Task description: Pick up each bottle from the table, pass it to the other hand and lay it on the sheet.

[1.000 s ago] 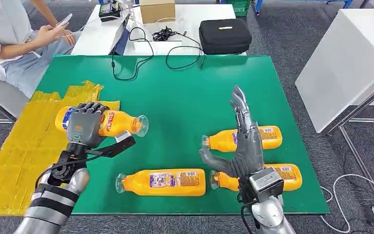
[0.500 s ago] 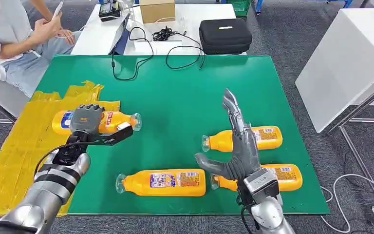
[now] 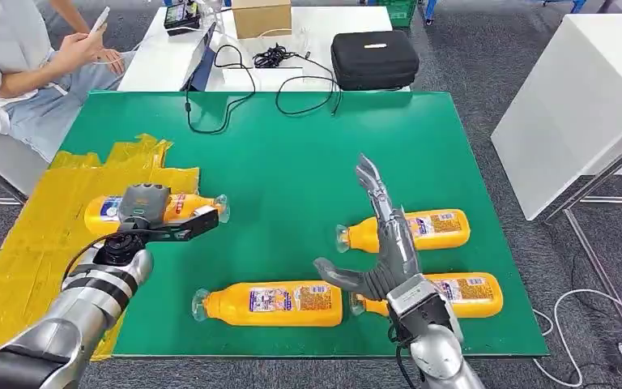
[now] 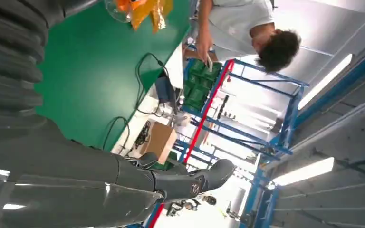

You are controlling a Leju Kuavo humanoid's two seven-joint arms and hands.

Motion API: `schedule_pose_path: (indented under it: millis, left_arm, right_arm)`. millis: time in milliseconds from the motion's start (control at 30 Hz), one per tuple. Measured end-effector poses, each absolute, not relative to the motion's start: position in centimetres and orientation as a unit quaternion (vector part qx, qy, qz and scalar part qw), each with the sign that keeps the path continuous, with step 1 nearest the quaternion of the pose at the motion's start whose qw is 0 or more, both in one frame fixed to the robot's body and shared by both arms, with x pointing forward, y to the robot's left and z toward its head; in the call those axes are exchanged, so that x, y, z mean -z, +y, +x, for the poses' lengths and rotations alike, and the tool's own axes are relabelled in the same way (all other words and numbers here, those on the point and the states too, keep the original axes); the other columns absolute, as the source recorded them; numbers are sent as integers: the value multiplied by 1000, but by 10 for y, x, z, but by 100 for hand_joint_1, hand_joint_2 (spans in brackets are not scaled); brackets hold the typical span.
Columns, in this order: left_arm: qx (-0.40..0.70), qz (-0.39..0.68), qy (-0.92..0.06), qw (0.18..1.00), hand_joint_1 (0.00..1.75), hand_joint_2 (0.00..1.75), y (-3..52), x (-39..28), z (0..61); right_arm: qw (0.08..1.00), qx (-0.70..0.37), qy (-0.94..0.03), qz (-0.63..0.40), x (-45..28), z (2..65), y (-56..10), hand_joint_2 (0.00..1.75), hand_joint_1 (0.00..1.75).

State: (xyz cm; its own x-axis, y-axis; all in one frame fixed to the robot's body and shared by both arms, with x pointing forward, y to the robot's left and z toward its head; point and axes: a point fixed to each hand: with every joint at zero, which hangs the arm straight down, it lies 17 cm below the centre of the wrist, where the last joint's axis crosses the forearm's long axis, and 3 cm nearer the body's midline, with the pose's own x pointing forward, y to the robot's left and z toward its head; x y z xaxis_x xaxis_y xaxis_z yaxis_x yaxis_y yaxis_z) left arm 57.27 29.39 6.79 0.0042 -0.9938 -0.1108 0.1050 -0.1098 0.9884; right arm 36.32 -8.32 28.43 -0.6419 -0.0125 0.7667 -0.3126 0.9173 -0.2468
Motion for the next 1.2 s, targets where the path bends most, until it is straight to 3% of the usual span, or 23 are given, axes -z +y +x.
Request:
schedule_pose_path:
  millis: [33,333,1000,1033,1200]
  left_arm:
    - [555,499,-437,503,0,175,295,-63,572]
    - [586,485,-383,523,0,175,303,-35,563]
    - [571,504,-383,523,0,175,305,-40,566]
    - [571,504,-383,523,0,0,305,-41,566]
    - [572,506,-388,516,0,0,302,-48,570]
  right_arm:
    - [416,-184,-886,94,-282,364,-82,175,0]
    - [443,-193,-869,104,-267,371,-67,175,0]
    - [483,-230,-839,97,-232,380,-51,175,0]
    - [484,-230,-838,97,-230,381,-51,175,0]
    - [495,-244,-830,84,-219,383,-50,175,0]
